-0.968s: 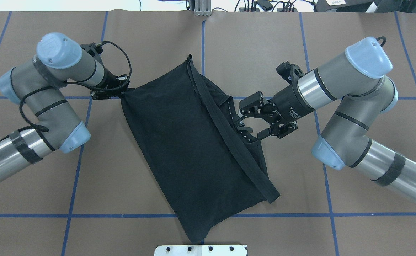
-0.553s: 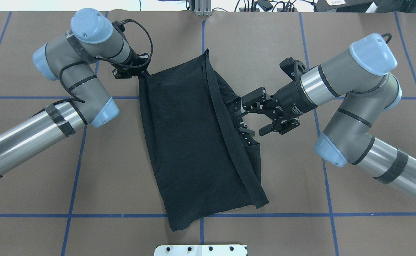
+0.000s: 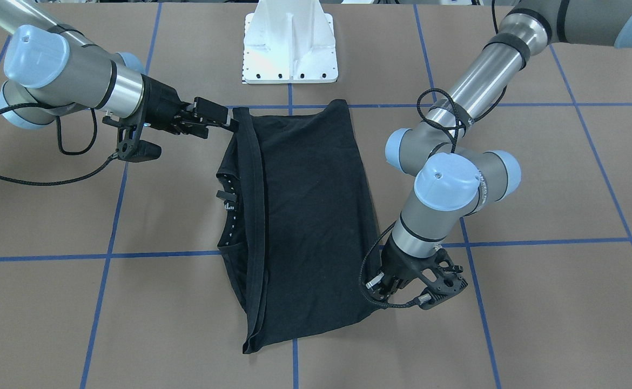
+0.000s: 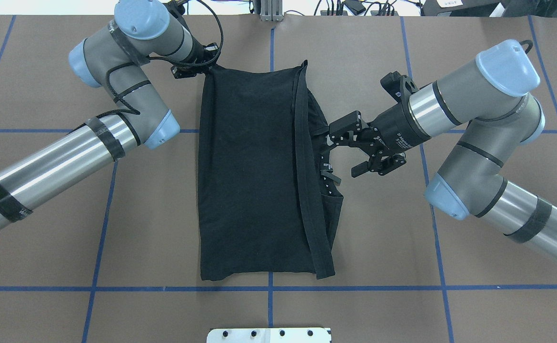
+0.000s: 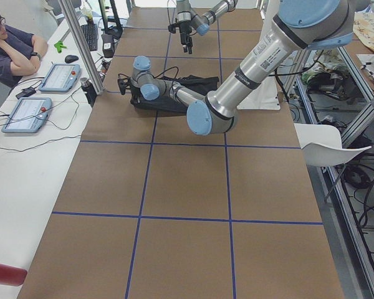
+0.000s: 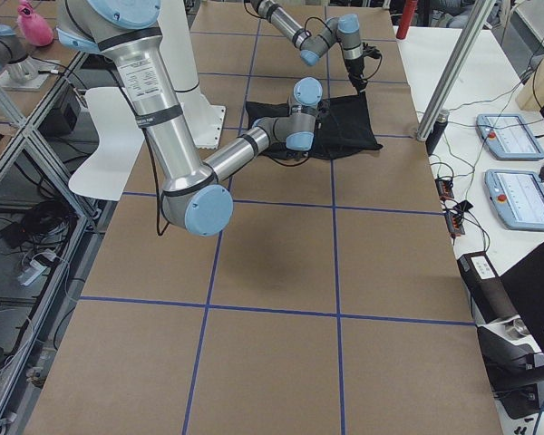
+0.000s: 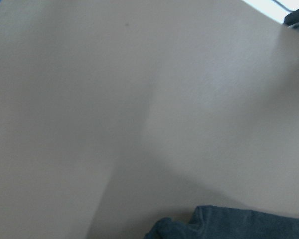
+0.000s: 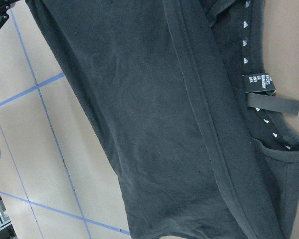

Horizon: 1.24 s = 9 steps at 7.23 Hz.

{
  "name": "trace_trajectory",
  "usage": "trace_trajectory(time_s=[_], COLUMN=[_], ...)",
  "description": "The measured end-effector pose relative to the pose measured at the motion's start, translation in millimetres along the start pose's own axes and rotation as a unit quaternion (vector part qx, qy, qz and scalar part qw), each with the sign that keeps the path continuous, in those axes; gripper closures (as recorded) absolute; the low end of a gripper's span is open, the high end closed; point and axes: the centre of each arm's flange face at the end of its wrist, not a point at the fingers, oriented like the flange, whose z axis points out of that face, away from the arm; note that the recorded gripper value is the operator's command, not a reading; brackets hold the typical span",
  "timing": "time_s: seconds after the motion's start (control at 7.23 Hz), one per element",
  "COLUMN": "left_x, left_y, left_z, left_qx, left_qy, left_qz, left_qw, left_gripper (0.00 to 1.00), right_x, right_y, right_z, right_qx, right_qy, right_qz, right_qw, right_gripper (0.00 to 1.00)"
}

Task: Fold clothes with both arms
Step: 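Fold the shirt lengthwise, left gripper pulling its corner away from the robot while right holds, then release the shirt with the left gripper and withdraw it while the right gripper holds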

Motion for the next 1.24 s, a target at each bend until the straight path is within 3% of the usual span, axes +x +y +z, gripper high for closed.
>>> trace_trajectory(time_s=[0.28,0.41,0.55,0.97,1.24], left_x=[1.0,3.1,4.2,12.4,2.3], left_y=[-8.1,-9.4,-10.7,-15.0,-25.9], left_z=[8.0,8.0,7.2,-6.1,-27.9], left_qx=[0.025,0.031,0.033,0.039,0.048], left_qy=[0.014,0.018,0.02,0.035,0.046], left_qz=[-0.001,-0.001,-0.001,0.009,0.047], left_qw=[0.9996,0.9994,0.9993,0.9986,0.9967], left_gripper=[1.0,0.72,0.01,0.0,0.0], right_x=[0.4,0.3,0.0,-3.1,-7.4], right_y=[-0.1,-0.1,-0.2,-0.3,-5.2], right_z=[-1.3,-2.0,-2.9,-4.7,-11.7], right_qx=[0.0,0.0,0.001,0.001,0.019], right_qy=[0.0,0.0,-0.001,-0.003,-0.009], right_qz=[0.0,0.0,0.0,-0.002,-0.004], right_qw=[1.0,1.0,1.0,1.0,0.9998], right_gripper=[0.0,0.0,0.0,0.0,0.0])
